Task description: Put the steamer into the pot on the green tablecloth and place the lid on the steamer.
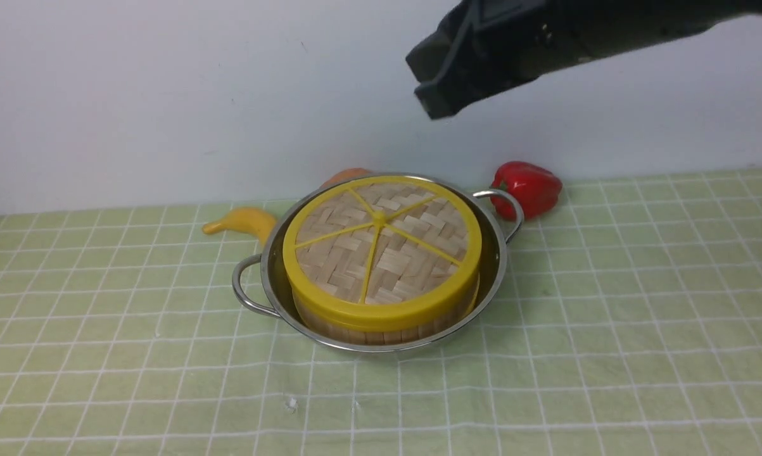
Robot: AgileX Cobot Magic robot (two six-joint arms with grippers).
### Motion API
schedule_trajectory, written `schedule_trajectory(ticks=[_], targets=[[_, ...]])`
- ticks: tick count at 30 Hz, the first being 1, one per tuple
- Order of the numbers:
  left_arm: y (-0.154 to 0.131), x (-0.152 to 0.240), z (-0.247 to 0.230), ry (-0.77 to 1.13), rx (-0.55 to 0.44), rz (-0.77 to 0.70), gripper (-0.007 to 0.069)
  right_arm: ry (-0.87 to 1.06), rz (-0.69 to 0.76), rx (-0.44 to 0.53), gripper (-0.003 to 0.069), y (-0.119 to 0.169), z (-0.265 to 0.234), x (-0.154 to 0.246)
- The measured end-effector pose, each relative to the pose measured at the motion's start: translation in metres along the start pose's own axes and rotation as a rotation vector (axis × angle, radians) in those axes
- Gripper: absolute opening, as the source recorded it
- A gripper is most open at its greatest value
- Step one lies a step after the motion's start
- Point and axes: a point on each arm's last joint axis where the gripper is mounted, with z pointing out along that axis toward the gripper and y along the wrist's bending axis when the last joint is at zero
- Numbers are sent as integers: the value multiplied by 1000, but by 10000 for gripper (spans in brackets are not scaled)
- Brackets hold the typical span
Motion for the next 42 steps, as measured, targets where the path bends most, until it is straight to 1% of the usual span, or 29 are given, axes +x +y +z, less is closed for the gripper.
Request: schedule_trajectory(ticks=[2, 4, 7, 12, 15, 18, 19, 20, 21, 23, 26, 30, 31, 32, 35, 36, 38, 39, 42], targets=[[0, 0, 0, 0, 0, 0, 243, -14, 44, -9, -15, 2, -6, -3], [0, 0, 0, 0, 0, 0, 243, -38, 142, -30, -15, 5, -15, -6], [0, 0, 0, 0, 0, -1, 243, -42, 201, -53, -10, 7, -17, -7], [0, 0, 0, 0, 0, -1, 243, -29, 228, -74, -2, 9, -17, -6], [0, 0, 0, 0, 0, 0, 243, 34, 170, -50, 3, 9, -24, 6], [0, 0, 0, 0, 0, 0, 243, 129, 97, 10, 9, 8, -43, 42], [0, 0, 0, 0, 0, 0, 243, 128, 89, 25, 10, 8, -53, 49], [0, 0, 0, 0, 0, 0, 243, 142, 85, 46, 13, 8, -64, 65], [0, 0, 0, 0, 0, 0, 243, 164, 97, 72, 17, 6, -75, 91], [0, 0, 0, 0, 0, 0, 243, 114, 158, 145, 26, 0, -107, 134], [0, 0, 0, 0, 0, -1, 243, 5, 237, 270, 36, -8, -135, 184], [0, 0, 0, 0, 0, -1, 243, -190, 291, 435, 48, -6, -163, 249], [0, 0, 0, 0, 0, -1, 243, -179, 297, 441, 48, -7, -161, 252], [0, 0, 0, 0, 0, -1, 243, -249, 303, 497, 53, -6, -166, 269], [0, 0, 0, 0, 0, -1, 243, -354, 306, 593, 63, -4, -170, 300], [0, 0, 0, 0, 0, -1, 243, -363, 308, 608, 65, -4, -170, 304], [0, 0, 0, 0, 0, 0, 243, -389, 313, 652, 74, -2, -166, 329], [0, 0, 0, 0, 0, 0, 243, -387, 318, 664, 78, -2, -163, 339], [0, 0, 0, 0, 0, 0, 243, -388, 320, 668, 89, 0, -160, 349]])
